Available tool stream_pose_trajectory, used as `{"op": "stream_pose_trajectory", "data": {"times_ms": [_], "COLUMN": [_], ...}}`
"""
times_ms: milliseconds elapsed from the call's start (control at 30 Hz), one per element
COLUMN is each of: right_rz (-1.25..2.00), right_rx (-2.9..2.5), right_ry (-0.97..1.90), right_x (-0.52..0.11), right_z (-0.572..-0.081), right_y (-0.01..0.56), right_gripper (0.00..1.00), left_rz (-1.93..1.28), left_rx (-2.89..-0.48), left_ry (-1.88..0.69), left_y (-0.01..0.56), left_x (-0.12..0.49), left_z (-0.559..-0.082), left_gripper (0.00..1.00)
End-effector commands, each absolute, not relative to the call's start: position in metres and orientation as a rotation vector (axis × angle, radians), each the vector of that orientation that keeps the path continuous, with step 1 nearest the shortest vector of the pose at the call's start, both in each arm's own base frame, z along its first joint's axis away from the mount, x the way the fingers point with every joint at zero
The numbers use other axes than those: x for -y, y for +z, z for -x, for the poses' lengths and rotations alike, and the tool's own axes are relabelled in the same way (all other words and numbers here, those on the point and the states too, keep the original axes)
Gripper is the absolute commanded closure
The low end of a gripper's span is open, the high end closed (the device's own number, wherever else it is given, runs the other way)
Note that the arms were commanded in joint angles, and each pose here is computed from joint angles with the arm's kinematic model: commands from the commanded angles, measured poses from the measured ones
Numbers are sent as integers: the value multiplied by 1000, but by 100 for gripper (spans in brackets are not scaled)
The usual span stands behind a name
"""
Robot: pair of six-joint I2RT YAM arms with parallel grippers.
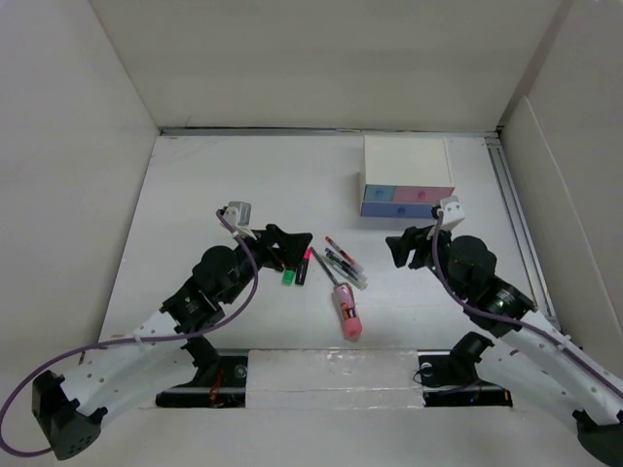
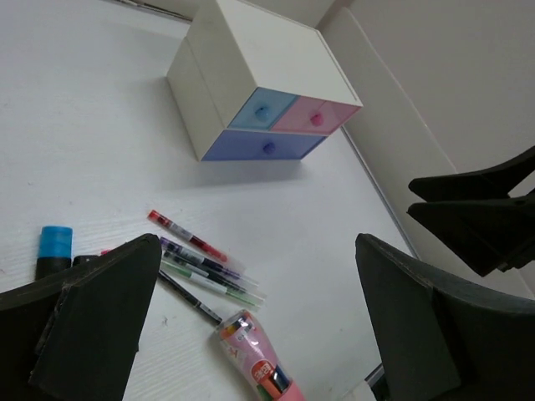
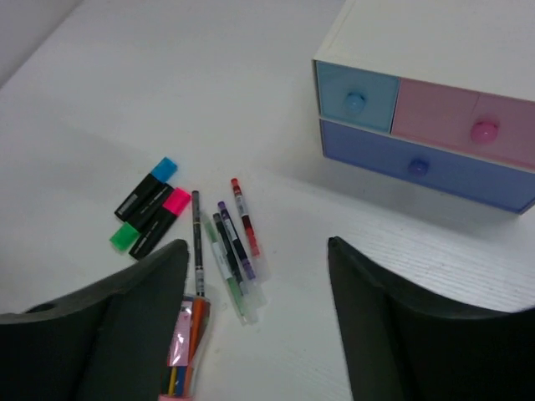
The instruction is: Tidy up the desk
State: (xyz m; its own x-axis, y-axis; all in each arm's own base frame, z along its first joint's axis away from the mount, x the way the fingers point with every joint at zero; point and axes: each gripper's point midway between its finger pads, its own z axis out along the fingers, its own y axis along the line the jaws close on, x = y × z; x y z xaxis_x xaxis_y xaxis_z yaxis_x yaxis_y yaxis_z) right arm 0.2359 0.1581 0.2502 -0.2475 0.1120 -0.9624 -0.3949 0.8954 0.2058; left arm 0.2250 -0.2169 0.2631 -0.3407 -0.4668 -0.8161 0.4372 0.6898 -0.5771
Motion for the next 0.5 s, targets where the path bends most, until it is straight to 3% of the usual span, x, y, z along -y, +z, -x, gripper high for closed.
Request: {"op": "stream_pose_trajectory", "data": {"times_ms": [0, 33, 67, 100, 167, 233, 267, 300, 367, 400, 467], "right_rz": [149, 142, 134, 136, 141, 141, 126, 125, 105, 116, 112], "right_rx": [-1708, -1714, -1712, -1716, -1746, -1775, -1745, -1771, -1765, -1783, -1786], "right_ry": [479, 463, 461, 451, 424, 391, 401, 373, 362, 350, 352], "right_x": [-160, -160, -164, -165, -171, -172, -176, -176, -176, -178, -175], "right_z": [-251, -254, -260, -263, -273, -281, -288, -296, -309, -316, -330], "right_y": [262, 258, 256, 253, 243, 233, 241, 231, 230, 222, 220], "right_gripper": [34, 41, 55, 84, 99, 100, 99, 85, 59, 38, 32], "left_rz": [-3, -11, -20, -30, -40, -51, -51, -50, -52, -55, -64], "left_rx": [-1615, -1619, -1614, -1617, -1610, -1606, -1598, -1600, -1597, -1600, -1607], "left_ry": [-965, -968, -970, -970, -977, -977, -979, -978, -981, -980, -984], "left_y": [286, 285, 285, 284, 284, 282, 283, 282, 283, 282, 281], "left_x": [222, 223, 223, 224, 226, 226, 226, 226, 227, 227, 229], "left_z": [-224, -223, -223, -222, -221, -221, -221, -221, -221, -221, -220], "left_gripper": [1, 1, 2, 6, 15, 42, 56, 72, 76, 74, 68]}}
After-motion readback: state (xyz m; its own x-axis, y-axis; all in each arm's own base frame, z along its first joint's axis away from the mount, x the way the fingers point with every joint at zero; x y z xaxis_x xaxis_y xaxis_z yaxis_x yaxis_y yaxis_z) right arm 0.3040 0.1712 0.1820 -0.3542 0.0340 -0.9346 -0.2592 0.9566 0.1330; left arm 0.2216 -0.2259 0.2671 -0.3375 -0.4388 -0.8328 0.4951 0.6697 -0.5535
